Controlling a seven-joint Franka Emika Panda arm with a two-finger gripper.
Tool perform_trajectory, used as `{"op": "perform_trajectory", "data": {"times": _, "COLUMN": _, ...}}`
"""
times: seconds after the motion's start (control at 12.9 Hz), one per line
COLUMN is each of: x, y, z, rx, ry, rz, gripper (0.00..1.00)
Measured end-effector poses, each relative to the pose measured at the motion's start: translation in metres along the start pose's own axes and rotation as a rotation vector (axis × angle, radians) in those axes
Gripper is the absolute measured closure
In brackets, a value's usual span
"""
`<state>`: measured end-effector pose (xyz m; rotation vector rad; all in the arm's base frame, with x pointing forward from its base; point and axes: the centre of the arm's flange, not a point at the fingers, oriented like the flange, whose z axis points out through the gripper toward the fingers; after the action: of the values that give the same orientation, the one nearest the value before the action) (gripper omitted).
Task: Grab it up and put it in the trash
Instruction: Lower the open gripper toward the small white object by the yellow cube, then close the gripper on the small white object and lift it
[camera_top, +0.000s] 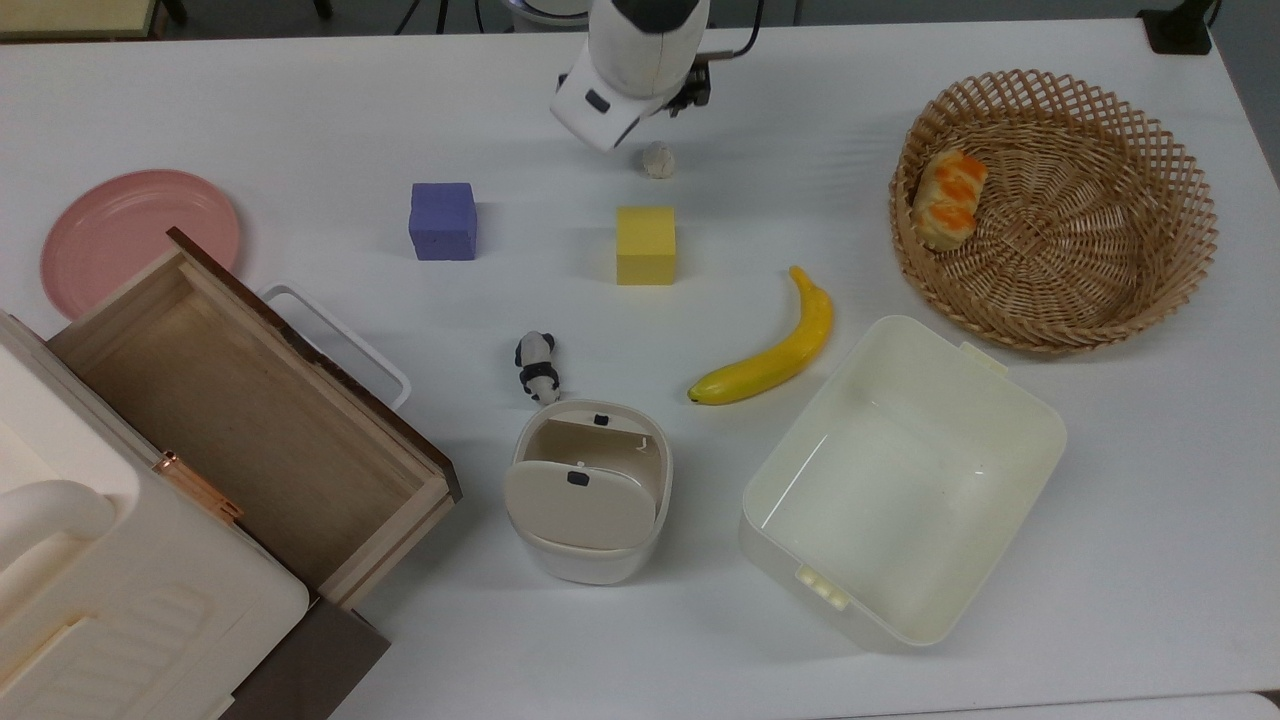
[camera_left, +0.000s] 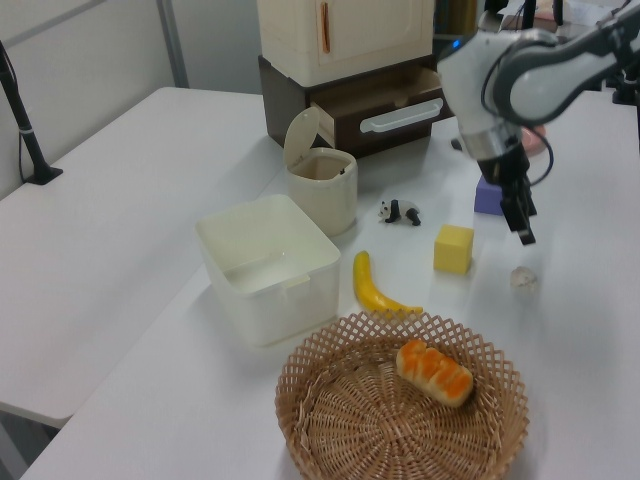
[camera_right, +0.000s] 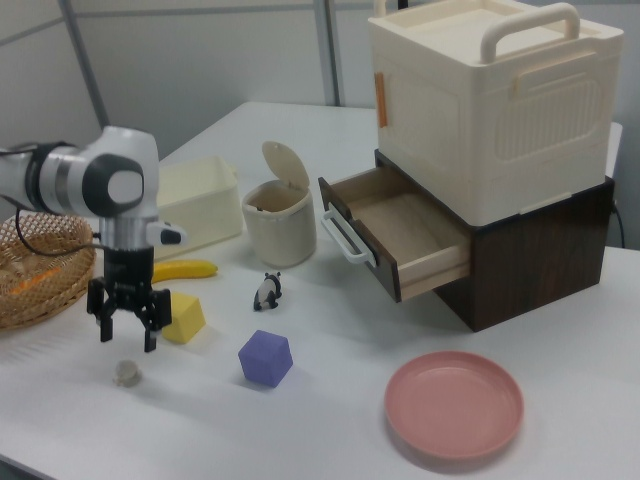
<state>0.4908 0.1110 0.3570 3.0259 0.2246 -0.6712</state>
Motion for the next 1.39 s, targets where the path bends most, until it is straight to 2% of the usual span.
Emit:
{"op": "perform_trajectory", "data": {"times": 0.15, "x": 0.012, "y": -0.003, "z": 0.031, "rx": -0.006, "ry": -0.002, "rz": -0.007, "gripper": 0.08}}
{"op": "perform_trajectory", "data": {"times": 0.23, "x": 0.02, "y": -0.006, "z": 0.042, "rx": -0.009, "ry": 0.011, "rz": -0.012, "gripper": 0.17}}
{"op": "perform_trajectory", "data": {"times": 0.39, "x": 0.03, "y": -0.014, "z": 0.054, "rx": -0.015, "ry": 0.042, "rz": -0.025, "gripper": 0.22}}
{"op": "perform_trajectory", "data": {"times": 0.46, "x": 0.032, "y": -0.023, "z": 0.062, "rx": -0.022, "ry": 0.048, "rz": -0.041, "gripper": 0.37}}
{"op": "perform_trajectory", "data": {"times": 0.54, "x": 0.032, "y": -0.029, "z": 0.063, "rx": -0.027, "ry": 0.048, "rz": -0.052, "gripper": 0.37}}
{"op": "perform_trajectory", "data": {"times": 0.62, "x": 0.031, "y": -0.033, "z": 0.062, "rx": -0.03, "ry": 0.05, "rz": -0.061, "gripper": 0.44}}
{"op": "perform_trajectory", "data": {"times": 0.77, "x": 0.03, "y": -0.039, "z": 0.062, "rx": -0.032, "ry": 0.051, "rz": -0.071, "gripper": 0.47}}
{"op": "perform_trajectory", "data": {"times": 0.85, "x": 0.03, "y": -0.041, "z": 0.061, "rx": -0.032, "ry": 0.052, "rz": -0.074, "gripper": 0.55}}
{"op": "perform_trajectory", "data": {"times": 1.0, "x": 0.029, "y": -0.045, "z": 0.06, "rx": -0.032, "ry": 0.054, "rz": -0.08, "gripper": 0.78}}
{"op": "perform_trajectory", "data": {"times": 1.24, "x": 0.031, "y": -0.046, "z": 0.052, "rx": -0.031, "ry": 0.067, "rz": -0.081, "gripper": 0.81}}
{"op": "perform_trajectory", "data": {"times": 1.39, "x": 0.038, "y": -0.049, "z": 0.022, "rx": -0.024, "ry": 0.128, "rz": -0.084, "gripper": 0.81}}
